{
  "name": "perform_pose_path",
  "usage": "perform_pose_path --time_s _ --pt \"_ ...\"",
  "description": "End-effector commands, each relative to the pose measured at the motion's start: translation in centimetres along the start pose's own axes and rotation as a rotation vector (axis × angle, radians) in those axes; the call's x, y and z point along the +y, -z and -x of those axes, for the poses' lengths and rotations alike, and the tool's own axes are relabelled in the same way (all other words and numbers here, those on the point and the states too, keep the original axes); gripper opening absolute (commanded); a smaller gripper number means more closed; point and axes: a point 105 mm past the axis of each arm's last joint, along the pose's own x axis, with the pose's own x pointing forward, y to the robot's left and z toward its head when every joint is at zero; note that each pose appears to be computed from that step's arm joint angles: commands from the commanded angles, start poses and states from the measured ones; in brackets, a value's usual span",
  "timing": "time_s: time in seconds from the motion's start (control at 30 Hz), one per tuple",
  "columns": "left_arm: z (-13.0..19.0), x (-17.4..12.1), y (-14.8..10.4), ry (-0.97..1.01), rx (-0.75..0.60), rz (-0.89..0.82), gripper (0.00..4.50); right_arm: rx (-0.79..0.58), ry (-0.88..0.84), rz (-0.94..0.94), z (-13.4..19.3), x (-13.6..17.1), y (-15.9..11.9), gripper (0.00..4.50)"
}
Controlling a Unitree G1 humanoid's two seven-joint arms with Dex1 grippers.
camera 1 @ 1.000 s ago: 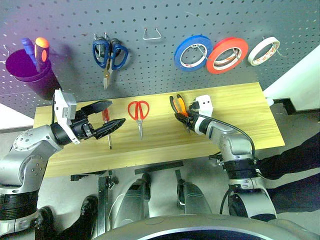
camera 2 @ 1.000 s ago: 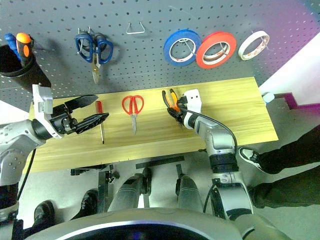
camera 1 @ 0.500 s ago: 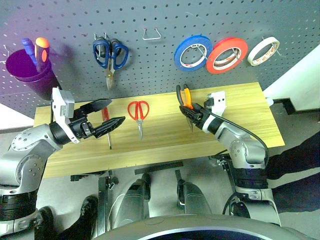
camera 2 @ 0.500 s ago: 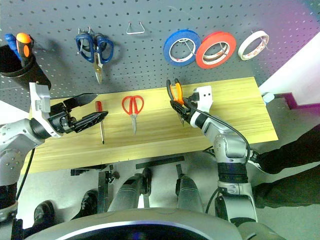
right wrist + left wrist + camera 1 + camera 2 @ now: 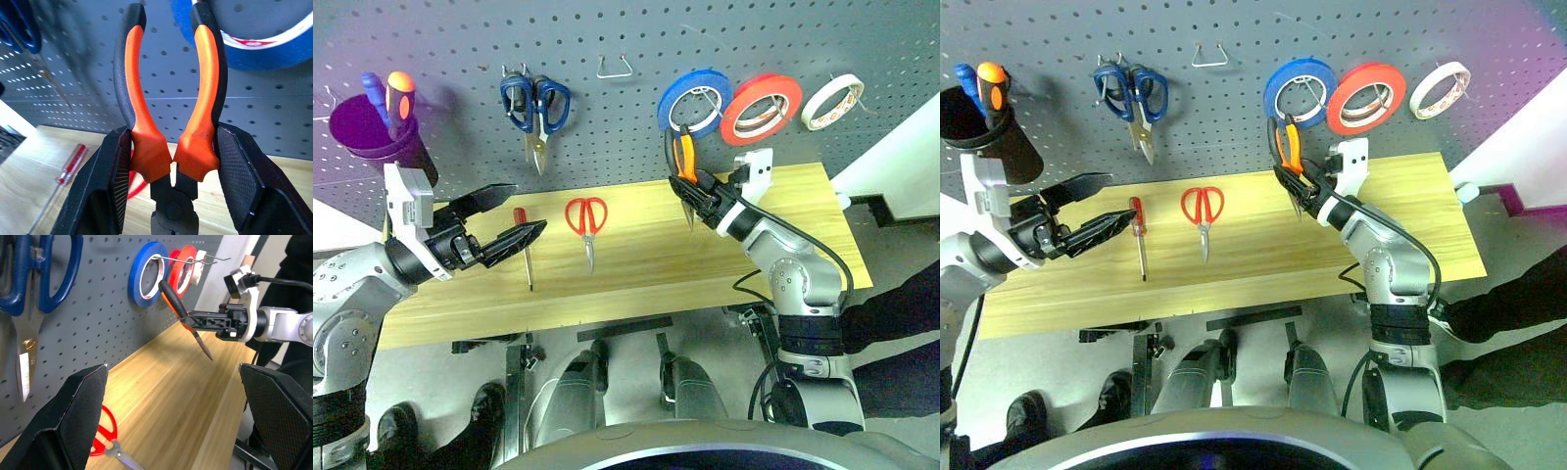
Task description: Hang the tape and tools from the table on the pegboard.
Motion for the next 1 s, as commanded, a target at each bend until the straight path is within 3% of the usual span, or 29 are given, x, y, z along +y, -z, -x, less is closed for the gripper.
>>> perform_pose_path --time_s 0.03,0.57,0.73,1.0 --pt "0.1 -0.4 -1.6 0.000 -0.044 -0.042 4.50 -0.126 -0.069 0.066 -0.2 1.6 -3.6 2.19" --pt "-0.8 -0.3 -1.2 0.008 -0.053 -0.043 4.50 -0.173 -0.092 0.150 -0.7 2.3 -4.7 2.19" --pt "-1.1 -0.2 -1.2 0.008 -0.068 -0.051 4.50 -0.261 -0.099 0.253 -0.9 3.0 -7.6 2.19" --pt "-1.4 0.0 -1.3 0.014 -0.082 -0.056 4.50 -0.319 -0.097 0.314 -0.9 3.6 -9.8 2.19"
